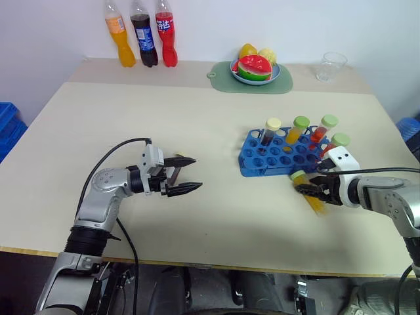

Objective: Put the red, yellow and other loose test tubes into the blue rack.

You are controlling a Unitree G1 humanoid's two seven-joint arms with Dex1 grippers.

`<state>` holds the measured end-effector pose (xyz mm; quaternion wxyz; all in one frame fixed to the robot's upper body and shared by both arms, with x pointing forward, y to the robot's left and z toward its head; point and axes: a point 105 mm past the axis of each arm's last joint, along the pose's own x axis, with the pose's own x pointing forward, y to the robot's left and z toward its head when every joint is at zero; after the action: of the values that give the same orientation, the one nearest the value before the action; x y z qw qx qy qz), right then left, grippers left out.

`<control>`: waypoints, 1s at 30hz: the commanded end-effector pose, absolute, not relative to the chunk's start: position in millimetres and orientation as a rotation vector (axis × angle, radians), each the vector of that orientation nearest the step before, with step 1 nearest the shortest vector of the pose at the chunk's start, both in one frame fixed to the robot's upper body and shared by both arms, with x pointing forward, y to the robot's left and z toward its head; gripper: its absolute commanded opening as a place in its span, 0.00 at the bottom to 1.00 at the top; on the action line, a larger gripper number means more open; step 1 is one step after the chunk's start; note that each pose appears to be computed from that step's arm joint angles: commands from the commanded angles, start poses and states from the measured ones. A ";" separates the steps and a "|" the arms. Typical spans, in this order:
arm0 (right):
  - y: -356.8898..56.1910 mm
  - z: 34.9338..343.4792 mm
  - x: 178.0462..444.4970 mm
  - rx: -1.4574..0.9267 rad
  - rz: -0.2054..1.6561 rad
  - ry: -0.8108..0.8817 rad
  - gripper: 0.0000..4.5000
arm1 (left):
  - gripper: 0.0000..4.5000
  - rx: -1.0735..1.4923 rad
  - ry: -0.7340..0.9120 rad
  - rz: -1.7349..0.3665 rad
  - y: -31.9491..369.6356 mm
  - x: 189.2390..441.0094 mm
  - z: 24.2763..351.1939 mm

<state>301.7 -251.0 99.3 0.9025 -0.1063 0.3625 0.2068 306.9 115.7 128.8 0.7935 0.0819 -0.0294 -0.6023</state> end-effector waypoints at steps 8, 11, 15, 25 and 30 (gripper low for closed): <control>-222.8 123.7 287.4 -0.385 0.681 0.532 0.19 | 0.82 0.187 -0.101 -1.287 117.7 305.1 137.9; -201.2 149.1 277.8 -0.404 0.812 0.277 0.19 | 0.82 0.188 -0.102 -1.289 117.1 305.9 138.1; -194.7 186.6 279.9 -0.324 0.761 -0.036 0.19 | 0.82 0.163 -0.112 -1.287 115.9 308.3 141.4; -221.1 196.0 326.6 -0.177 0.343 -0.382 0.19 | 0.82 0.175 -0.118 -1.309 111.9 313.4 142.2; -224.3 175.7 332.0 -0.134 0.272 -0.410 0.19 | 0.82 0.181 -0.122 -1.307 113.9 315.6 144.1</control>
<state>334.2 -221.3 162.7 0.9733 -0.0554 -0.1644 0.1505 313.6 112.1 132.9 0.7897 0.0735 -0.0353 -0.6080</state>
